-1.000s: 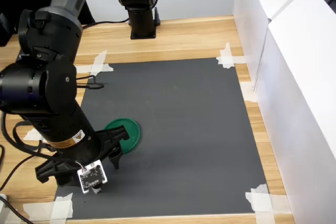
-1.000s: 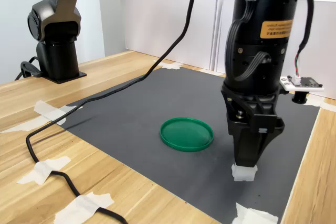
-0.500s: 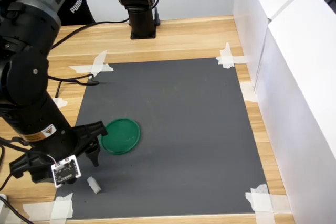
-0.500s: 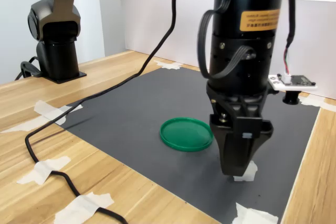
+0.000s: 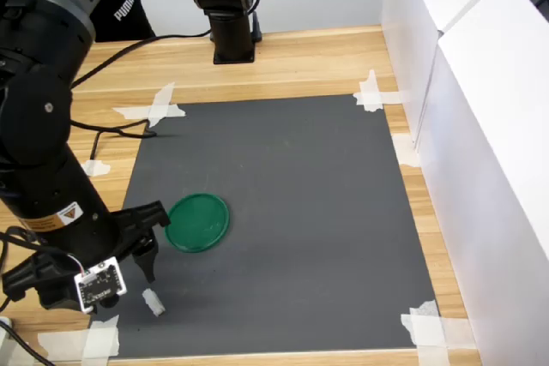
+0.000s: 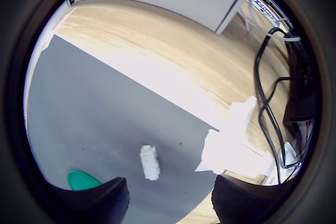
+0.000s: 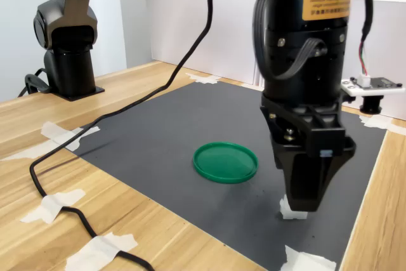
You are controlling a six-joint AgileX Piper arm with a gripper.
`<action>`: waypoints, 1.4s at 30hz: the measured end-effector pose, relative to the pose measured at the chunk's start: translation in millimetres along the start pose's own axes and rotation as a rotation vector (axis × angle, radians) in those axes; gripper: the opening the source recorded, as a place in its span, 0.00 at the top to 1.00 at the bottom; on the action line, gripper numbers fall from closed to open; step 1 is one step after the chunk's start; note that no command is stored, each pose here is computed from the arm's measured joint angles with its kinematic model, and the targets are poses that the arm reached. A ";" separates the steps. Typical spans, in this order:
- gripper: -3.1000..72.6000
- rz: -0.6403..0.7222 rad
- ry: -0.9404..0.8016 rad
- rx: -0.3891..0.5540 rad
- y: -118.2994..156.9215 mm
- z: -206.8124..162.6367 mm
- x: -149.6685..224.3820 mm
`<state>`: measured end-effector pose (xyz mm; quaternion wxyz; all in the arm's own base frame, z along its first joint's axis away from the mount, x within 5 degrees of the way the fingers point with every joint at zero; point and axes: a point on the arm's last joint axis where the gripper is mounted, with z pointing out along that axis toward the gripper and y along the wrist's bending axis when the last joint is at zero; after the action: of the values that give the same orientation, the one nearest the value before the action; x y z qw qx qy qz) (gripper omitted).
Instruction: Grasp a white terminal and put it on the green lid.
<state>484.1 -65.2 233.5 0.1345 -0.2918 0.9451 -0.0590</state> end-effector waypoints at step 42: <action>0.09 -0.078 0.052 -0.029 12.6 35.3 -7.7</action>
<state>493.7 -51.7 199.0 0.1034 -0.3286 0.9370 -0.0582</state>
